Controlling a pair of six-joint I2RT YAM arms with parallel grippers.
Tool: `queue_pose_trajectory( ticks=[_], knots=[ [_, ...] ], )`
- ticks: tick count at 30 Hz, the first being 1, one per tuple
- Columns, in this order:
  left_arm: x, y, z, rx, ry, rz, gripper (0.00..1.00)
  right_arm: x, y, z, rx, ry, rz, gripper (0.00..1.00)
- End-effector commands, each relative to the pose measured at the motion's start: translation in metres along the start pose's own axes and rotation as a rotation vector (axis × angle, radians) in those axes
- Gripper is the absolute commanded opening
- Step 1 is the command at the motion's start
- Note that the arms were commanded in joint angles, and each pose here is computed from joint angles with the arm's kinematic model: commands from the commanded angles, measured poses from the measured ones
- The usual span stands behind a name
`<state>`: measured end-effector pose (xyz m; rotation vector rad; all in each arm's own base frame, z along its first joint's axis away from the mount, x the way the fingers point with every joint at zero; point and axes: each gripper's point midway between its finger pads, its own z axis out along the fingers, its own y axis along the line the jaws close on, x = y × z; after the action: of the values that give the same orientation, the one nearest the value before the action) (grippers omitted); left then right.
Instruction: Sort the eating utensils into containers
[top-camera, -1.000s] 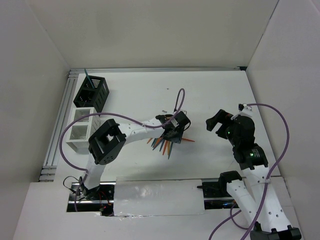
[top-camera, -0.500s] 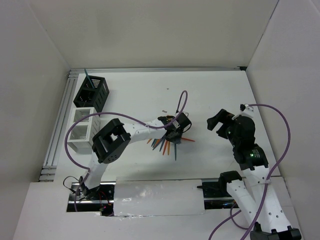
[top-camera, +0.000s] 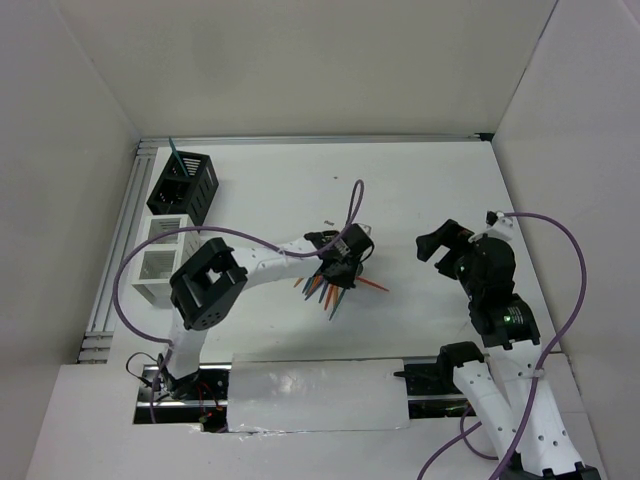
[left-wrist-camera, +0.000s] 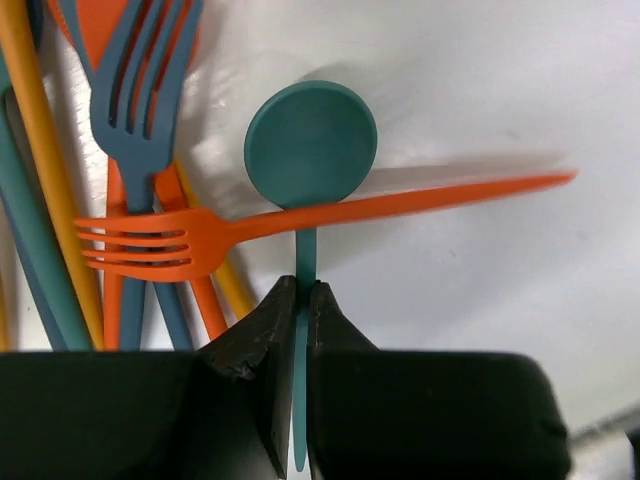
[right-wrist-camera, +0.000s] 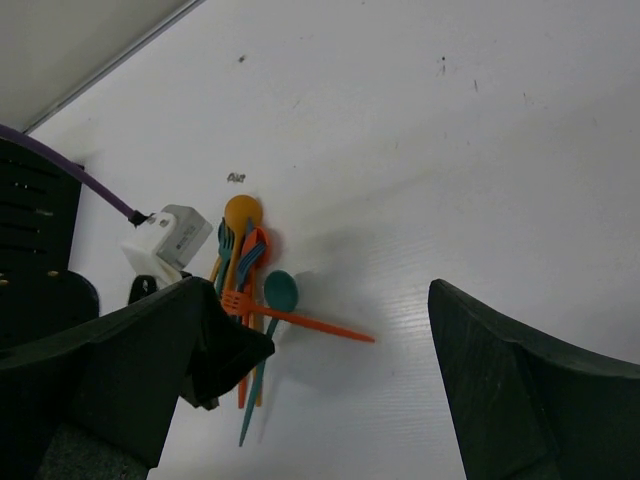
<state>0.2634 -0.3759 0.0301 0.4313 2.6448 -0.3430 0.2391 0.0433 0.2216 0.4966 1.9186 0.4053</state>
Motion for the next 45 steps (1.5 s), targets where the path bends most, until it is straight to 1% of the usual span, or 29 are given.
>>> queue_pose_trajectory(
  ticks=[1,3,4,5,6,7,12,15,16,18,19,21,22,23,24,25,26,27,28,29,30,32,34,36,37,41,43,44,45],
  knots=[
    [-0.038,-0.030,-0.054,0.185,-0.074,0.034,0.10,0.000,0.001,0.001,-0.001,0.002,0.014,1.00],
    [-0.049,-0.033,-0.079,0.271,-0.089,0.056,0.09,0.000,0.002,0.000,-0.001,0.007,0.014,1.00],
    [-0.048,-0.044,-0.091,0.354,-0.085,0.093,0.09,0.001,0.002,0.001,-0.002,0.016,0.013,1.00],
    [-0.042,-0.046,-0.096,0.387,-0.081,0.109,0.10,0.002,0.003,0.001,-0.005,0.017,0.010,1.00],
    [-0.048,-0.050,-0.117,0.439,-0.113,0.125,0.10,0.001,0.002,0.001,-0.001,0.015,0.010,1.00],
    [-0.045,-0.055,-0.127,0.498,-0.101,0.137,0.10,0.001,0.003,0.000,-0.003,0.015,0.013,1.00],
    [-0.056,-0.043,-0.165,0.549,-0.133,0.092,0.11,-0.002,0.005,0.001,-0.015,0.002,0.005,1.00],
    [-0.079,-0.007,-0.161,0.483,-0.181,-0.007,0.12,0.002,0.004,0.005,-0.013,0.017,0.007,1.00],
    [-0.083,-0.007,-0.163,0.469,-0.197,-0.009,0.12,0.002,0.004,0.006,-0.011,0.020,0.011,1.00],
    [-0.111,0.038,-0.161,0.389,-0.228,-0.099,0.11,0.008,0.004,0.008,-0.012,0.039,0.021,1.00],
    [-0.114,0.039,-0.163,0.385,-0.237,-0.080,0.11,0.005,0.005,0.008,-0.019,0.029,0.022,1.00],
    [-0.134,0.063,-0.167,0.373,-0.288,-0.106,0.11,0.008,0.012,0.008,-0.058,0.040,0.021,1.00],
    [-0.154,0.099,-0.179,0.347,-0.357,-0.148,0.12,0.011,0.013,0.009,-0.071,0.050,0.017,1.00],
    [-0.157,0.091,-0.185,0.375,-0.381,-0.113,0.12,0.015,0.015,0.010,-0.092,0.060,0.008,1.00],
    [-0.168,0.110,-0.196,0.382,-0.433,-0.101,0.12,0.012,0.020,0.010,-0.119,0.051,0.001,1.00],
    [-0.191,0.148,-0.215,0.349,-0.555,-0.117,0.12,0.018,0.025,0.011,-0.155,0.077,-0.005,1.00],
    [-0.200,0.163,-0.229,0.368,-0.614,-0.096,0.13,0.022,0.026,0.012,-0.170,0.085,-0.012,1.00],
    [-0.198,0.155,-0.231,0.385,-0.645,-0.020,0.13,0.020,0.032,0.014,-0.197,0.086,-0.014,1.00],
    [-0.220,0.201,-0.254,0.327,-0.782,-0.019,0.14,0.023,0.031,0.017,-0.196,0.091,-0.017,1.00],
    [-0.224,0.213,-0.279,0.323,-0.861,0.031,0.14,0.027,0.031,0.020,-0.200,0.104,-0.020,1.00],
    [-0.221,0.226,-0.288,0.314,-0.889,0.029,0.14,0.028,0.031,0.027,-0.197,0.111,-0.026,1.00],
    [-0.235,0.264,-0.322,0.267,-1.028,0.049,0.14,0.027,0.031,0.033,-0.196,0.113,-0.034,1.00],
    [-0.244,0.297,-0.343,0.216,-1.123,0.030,0.13,0.025,0.032,0.044,-0.192,0.114,-0.046,1.00],
    [-0.248,0.334,-0.345,0.145,-1.174,-0.020,0.13,0.021,0.033,0.052,-0.184,0.102,-0.058,1.00],
    [-0.250,0.354,-0.355,0.106,-1.227,-0.019,0.13,0.019,0.033,0.061,-0.178,0.096,-0.059,1.00],
    [-0.265,0.392,-0.343,0.067,-1.249,-0.013,0.15,0.012,0.034,0.085,-0.153,0.077,-0.058,1.00],
    [-0.270,0.410,-0.326,0.049,-1.253,-0.014,0.14,0.010,0.034,0.094,-0.140,0.072,-0.041,1.00],
    [-0.273,0.419,-0.334,0.025,-1.306,0.022,0.15,0.009,0.033,0.102,-0.129,0.069,-0.037,1.00],
    [-0.270,0.428,-0.317,0.027,-1.298,0.014,0.16,0.010,0.033,0.105,-0.127,0.071,-0.034,1.00]
  ],
)
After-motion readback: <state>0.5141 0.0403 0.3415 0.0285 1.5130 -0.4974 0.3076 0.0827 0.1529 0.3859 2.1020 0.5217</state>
